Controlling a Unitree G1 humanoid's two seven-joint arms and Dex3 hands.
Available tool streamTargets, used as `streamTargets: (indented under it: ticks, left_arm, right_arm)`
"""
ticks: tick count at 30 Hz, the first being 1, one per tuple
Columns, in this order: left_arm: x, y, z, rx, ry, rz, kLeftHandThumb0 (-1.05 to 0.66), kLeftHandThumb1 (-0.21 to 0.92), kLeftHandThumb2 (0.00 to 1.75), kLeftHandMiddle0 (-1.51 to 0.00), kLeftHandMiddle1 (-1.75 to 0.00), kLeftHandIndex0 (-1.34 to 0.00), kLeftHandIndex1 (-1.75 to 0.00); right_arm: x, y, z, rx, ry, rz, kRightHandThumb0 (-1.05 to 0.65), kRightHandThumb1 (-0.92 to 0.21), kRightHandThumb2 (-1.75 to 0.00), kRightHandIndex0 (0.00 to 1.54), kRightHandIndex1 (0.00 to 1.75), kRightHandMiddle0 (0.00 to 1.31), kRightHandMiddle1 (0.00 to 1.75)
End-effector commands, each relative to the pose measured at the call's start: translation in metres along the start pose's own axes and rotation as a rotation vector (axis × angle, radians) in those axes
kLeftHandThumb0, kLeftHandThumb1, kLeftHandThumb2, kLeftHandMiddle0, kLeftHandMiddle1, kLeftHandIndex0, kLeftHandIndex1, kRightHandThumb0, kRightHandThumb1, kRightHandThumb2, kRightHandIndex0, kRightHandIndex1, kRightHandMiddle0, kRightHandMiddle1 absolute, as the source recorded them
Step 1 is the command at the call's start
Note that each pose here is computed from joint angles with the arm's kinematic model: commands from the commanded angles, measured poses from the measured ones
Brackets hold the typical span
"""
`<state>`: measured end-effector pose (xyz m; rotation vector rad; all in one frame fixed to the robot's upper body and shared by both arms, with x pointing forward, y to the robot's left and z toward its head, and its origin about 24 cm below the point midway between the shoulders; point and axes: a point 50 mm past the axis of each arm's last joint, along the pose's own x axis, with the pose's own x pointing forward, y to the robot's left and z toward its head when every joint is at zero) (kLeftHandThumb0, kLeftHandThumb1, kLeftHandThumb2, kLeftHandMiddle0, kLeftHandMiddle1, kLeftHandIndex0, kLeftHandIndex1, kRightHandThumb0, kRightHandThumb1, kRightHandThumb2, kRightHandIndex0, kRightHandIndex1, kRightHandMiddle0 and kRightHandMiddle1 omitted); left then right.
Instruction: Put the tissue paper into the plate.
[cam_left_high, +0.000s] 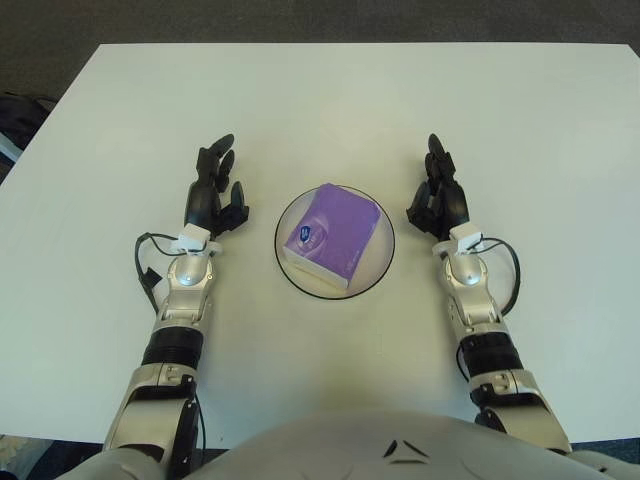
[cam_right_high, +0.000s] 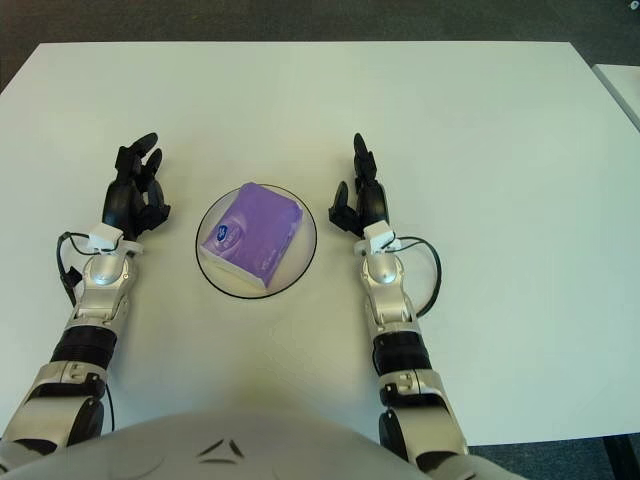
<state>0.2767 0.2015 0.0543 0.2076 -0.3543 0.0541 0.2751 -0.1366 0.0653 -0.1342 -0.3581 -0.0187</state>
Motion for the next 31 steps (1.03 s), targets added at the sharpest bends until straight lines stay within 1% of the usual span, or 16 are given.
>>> streamTargets:
  ticks: [1, 14, 31]
  left_arm:
    - [-0.052, -0.015, -0.040, -0.038, 0.236, -0.016, -0.63, 0.92, 0.80, -0.36, -0.04, 0.00, -0.76]
    - [-0.052, -0.016, -0.040, -0.042, 0.237, -0.023, -0.64, 0.92, 0.82, -0.36, -0.04, 0.00, -0.77]
    - [-0.052, -0.017, -0.040, -0.057, 0.233, -0.024, -0.62, 0.92, 0.79, -0.36, -0.05, 0.00, -0.77]
  right_arm:
    - [-0.015, 0.001, -0.005, -0.023, 0.031, -0.014, -0.89, -0.92, -1.08, 0.00, 0.00, 0.00, 0.00]
    - [-0.030, 0.003, -0.003, -0.069, 0.035, -0.031, -0.88, -0.92, -1.02, 0.00, 0.00, 0.00, 0.00]
    - [-0.034, 0.004, -0.007, -0.064, 0.044, -0.036, -0.86, -0.92, -0.98, 0.00, 0.00, 0.00, 0.00]
